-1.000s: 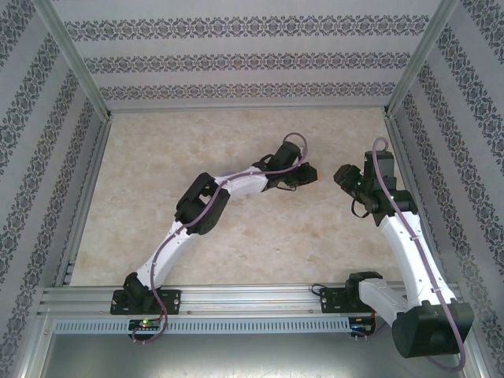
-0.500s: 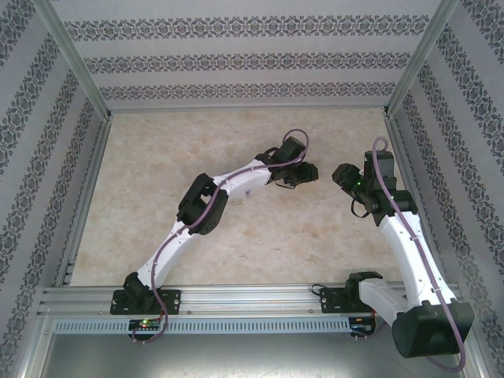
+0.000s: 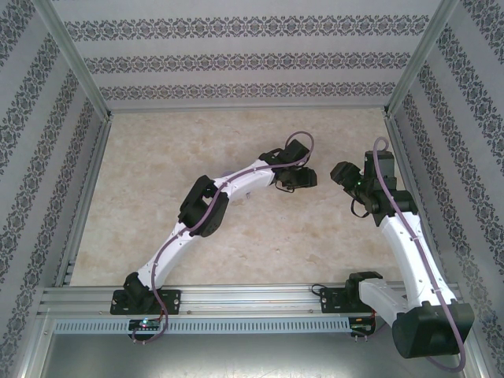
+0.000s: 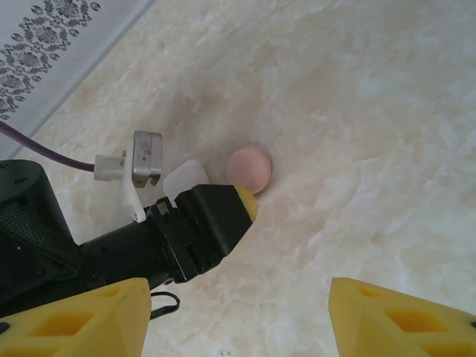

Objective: Insert the wireless bluetooth earbuds into the charging case

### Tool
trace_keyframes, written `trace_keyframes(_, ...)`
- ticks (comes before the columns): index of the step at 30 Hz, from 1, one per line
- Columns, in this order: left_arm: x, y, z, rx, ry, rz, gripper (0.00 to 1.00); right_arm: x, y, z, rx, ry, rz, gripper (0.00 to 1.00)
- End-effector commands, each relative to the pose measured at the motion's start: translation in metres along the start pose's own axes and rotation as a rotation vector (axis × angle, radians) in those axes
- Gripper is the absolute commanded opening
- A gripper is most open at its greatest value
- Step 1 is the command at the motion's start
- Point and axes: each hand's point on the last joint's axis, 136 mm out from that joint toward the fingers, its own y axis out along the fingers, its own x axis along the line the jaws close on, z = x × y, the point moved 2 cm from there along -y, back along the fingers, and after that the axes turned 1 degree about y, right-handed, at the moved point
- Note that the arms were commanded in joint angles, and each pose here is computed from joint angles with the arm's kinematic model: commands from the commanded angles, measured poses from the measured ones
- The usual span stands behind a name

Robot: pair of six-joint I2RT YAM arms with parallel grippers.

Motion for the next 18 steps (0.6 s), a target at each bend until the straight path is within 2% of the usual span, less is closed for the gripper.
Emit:
trace_keyframes(1,-0.026,-0.040,-0.007,-0.046,0.093,-0.022,0.51,0.007,-0.013,-0.010,-0.041,0.007,-0.030,0.69)
trace_keyframes(8,-0.044,-0.082,-0.022,-0.132,0.187,-0.039,0.52,0.008,-0.019,-0.015,-0.058,0.013,-0.033,0.75)
trace_keyframes(18,-0.053,-0.117,-0.033,-0.194,0.274,-0.070,0.53,0.006,-0.016,-0.018,-0.057,0.021,-0.027,0.76)
